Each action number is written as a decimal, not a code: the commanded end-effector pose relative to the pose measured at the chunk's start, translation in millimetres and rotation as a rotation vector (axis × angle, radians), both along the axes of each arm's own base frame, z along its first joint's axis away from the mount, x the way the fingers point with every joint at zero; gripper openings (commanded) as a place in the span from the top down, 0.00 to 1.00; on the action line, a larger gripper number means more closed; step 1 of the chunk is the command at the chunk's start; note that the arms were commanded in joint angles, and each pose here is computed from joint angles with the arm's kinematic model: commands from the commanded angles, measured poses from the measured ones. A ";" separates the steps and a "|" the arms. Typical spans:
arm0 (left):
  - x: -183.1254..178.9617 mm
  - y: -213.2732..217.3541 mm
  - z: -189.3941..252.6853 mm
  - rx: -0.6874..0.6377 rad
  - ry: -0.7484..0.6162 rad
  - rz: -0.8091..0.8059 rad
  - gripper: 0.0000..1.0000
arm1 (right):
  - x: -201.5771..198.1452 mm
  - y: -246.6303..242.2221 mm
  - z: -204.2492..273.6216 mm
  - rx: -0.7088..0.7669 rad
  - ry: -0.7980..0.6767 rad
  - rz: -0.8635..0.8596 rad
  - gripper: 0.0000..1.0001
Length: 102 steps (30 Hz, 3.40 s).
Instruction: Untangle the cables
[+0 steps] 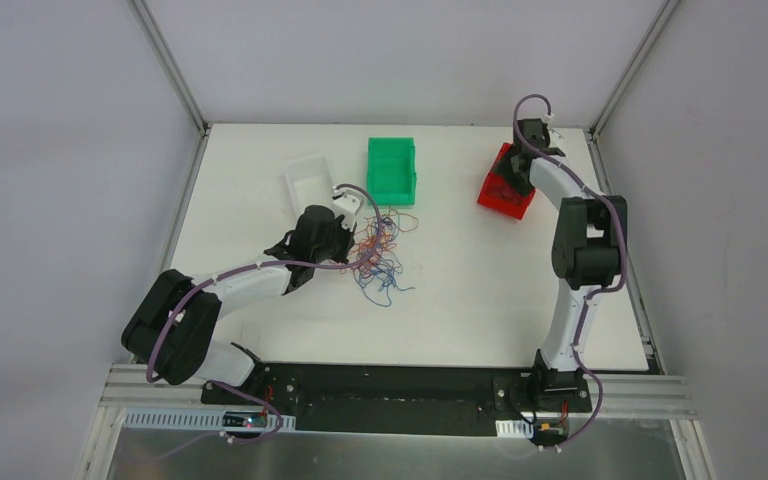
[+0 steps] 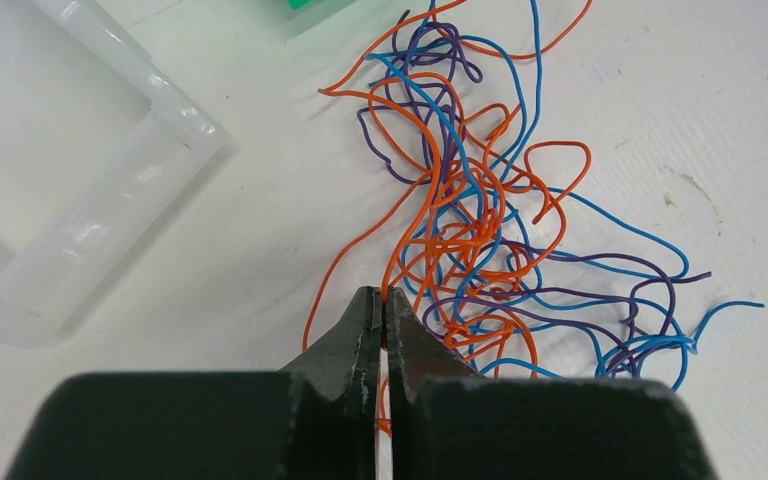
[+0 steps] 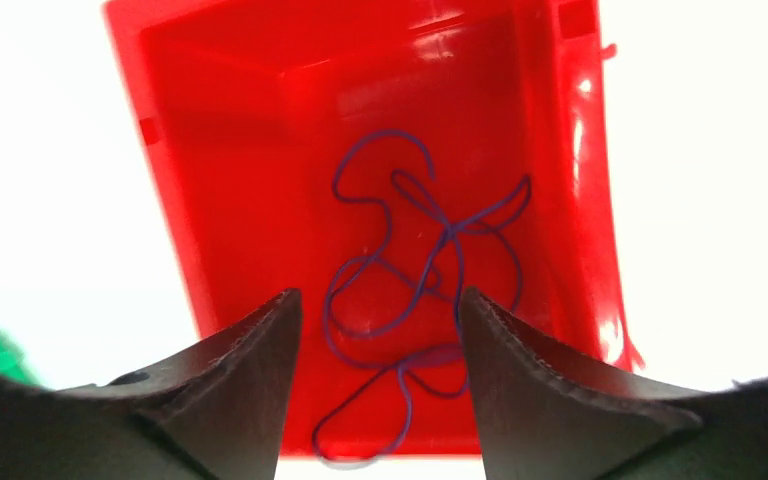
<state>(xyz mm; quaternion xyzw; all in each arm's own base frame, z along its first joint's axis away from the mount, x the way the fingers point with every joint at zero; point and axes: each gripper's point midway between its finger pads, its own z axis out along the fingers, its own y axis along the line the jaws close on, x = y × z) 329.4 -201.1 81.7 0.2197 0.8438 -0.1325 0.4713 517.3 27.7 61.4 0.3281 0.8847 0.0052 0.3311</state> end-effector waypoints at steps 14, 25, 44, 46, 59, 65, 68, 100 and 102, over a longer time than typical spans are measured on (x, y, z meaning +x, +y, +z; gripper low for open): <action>5.1 -5.4 15.4 -0.030 -0.041 -0.033 1.00 | -128.9 120.7 104.6 0.044 -0.258 0.445 0.17; 1.5 -16.2 20.9 -0.075 -0.056 -0.088 1.00 | -201.8 237.1 61.2 0.232 -0.387 0.818 0.18; 6.8 -19.1 34.9 -0.154 -0.093 -0.044 1.00 | -231.3 303.0 36.1 0.369 -0.337 0.992 0.37; 6.5 -19.6 35.7 -0.158 -0.094 -0.046 1.00 | -233.9 307.7 33.8 0.364 -0.327 1.005 0.40; 3.6 -15.6 49.7 -0.198 -0.145 -0.028 1.00 | -232.1 314.8 5.9 0.356 -0.202 0.955 0.65; -0.1 -3.4 61.0 -0.197 -0.207 0.004 1.00 | -214.6 290.5 -1.3 0.228 -0.183 0.822 0.93; -0.1 13.4 68.1 -0.195 -0.265 0.079 1.00 | -198.5 257.5 -3.4 0.111 -0.185 0.666 1.00; -18.5 5.9 95.3 -0.360 -0.257 0.063 1.00 | -191.1 181.2 56.4 0.182 -0.526 0.480 0.37; -26.4 -13.4 100.8 -0.393 -0.239 -0.048 1.00 | -194.8 195.1 63.8 0.211 -0.551 0.564 0.33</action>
